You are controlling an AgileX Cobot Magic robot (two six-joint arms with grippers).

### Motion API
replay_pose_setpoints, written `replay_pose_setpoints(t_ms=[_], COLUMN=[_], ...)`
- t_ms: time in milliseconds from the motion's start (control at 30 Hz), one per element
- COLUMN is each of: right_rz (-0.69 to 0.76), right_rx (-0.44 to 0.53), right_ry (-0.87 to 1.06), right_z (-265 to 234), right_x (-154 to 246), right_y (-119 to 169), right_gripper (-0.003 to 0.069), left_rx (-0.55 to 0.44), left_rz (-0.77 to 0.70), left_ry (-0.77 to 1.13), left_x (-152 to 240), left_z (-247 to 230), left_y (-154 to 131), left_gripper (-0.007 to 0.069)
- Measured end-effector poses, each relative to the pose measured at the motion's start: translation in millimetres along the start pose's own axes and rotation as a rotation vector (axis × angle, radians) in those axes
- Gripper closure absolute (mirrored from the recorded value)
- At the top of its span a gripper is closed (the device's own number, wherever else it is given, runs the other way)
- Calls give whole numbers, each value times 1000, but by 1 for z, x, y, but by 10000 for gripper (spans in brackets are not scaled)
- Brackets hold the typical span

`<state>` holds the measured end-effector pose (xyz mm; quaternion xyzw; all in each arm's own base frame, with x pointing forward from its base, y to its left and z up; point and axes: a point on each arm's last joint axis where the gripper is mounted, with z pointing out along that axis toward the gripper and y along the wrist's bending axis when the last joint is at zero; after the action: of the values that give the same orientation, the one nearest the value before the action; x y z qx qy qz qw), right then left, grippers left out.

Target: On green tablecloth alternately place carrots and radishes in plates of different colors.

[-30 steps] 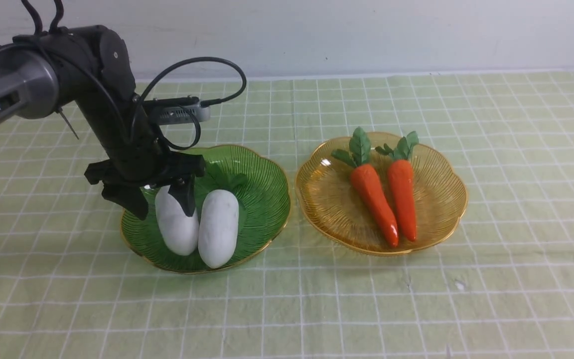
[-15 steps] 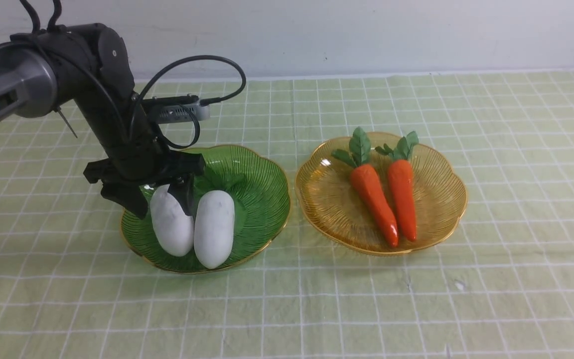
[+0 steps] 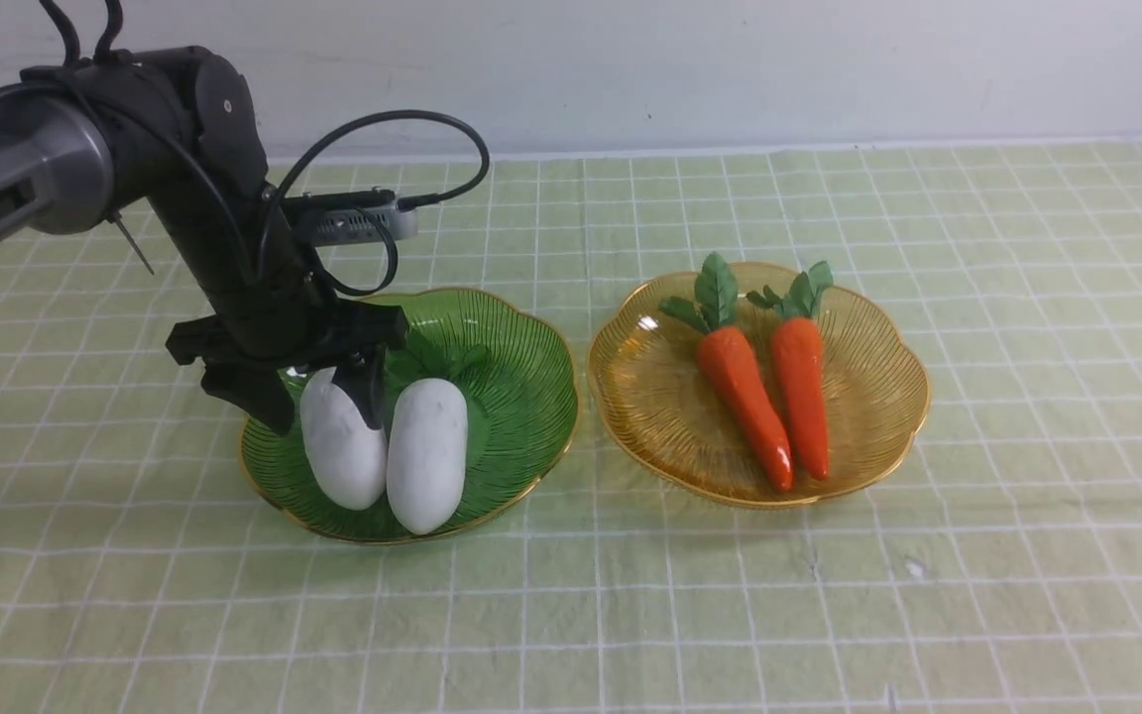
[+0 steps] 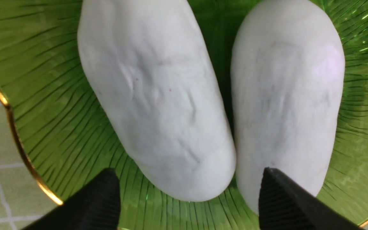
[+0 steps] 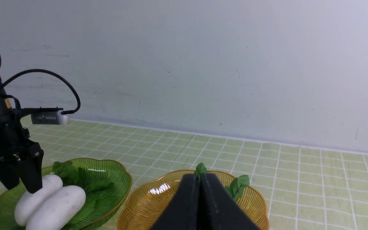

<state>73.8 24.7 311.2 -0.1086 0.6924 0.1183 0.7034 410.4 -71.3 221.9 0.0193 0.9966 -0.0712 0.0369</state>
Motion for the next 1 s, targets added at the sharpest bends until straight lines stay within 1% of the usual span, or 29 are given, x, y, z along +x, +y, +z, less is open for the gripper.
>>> replay_pose_setpoints(t_ms=[67, 200, 233, 333, 367, 433, 500, 533, 567, 667, 800, 833, 867, 1000], right_rz=[0, 0, 0, 0, 0, 0, 0, 0, 0, 0, 0, 0, 1, 1], right_rx=[0, 0, 0, 0, 0, 0, 0, 0, 0, 0, 1, 1, 5, 95], right_ry=[3, 4, 4, 4, 4, 4, 4, 5, 5, 4, 44, 43, 59, 88], right_z=[0, 0, 0, 0, 0, 0, 0, 0, 0, 0, -4, -5, -7, -15], right_x=[0, 0, 0, 0, 0, 0, 0, 0, 1, 4, 31, 32, 44, 77], right_y=[0, 0, 0, 0, 0, 0, 0, 0, 0, 0, 0, 0, -1, -7], right_gripper=[673, 673, 673, 673, 673, 673, 673, 673, 673, 673, 673, 673, 673, 673], left_rx=[0, 0, 1, 2, 4, 8, 12, 13, 16, 21, 23, 23, 23, 23], left_rz=[0, 7, 19, 42, 55, 62, 70, 72, 76, 82, 85, 85, 85, 85], left_ry=[0, -2, -6, -23, -48, -92, -139, -149, -182, -228, -248, -248, -246, -245], left_x=[0, 0, -1, -4, -8, -14, -19, -20, -21, -23, -24, -24, -24, -24], left_z=[0, 0, -1, -7, -15, -27, -40, -43, -54, -68, -75, -75, -75, -75], left_y=[0, 0, 0, -1, -3, -5, -7, -8, -10, -12, -13, -13, -13, -13], left_gripper=[134, 232, 274, 367, 433, 526, 595, 599, 620, 631, 633, 633, 633, 633])
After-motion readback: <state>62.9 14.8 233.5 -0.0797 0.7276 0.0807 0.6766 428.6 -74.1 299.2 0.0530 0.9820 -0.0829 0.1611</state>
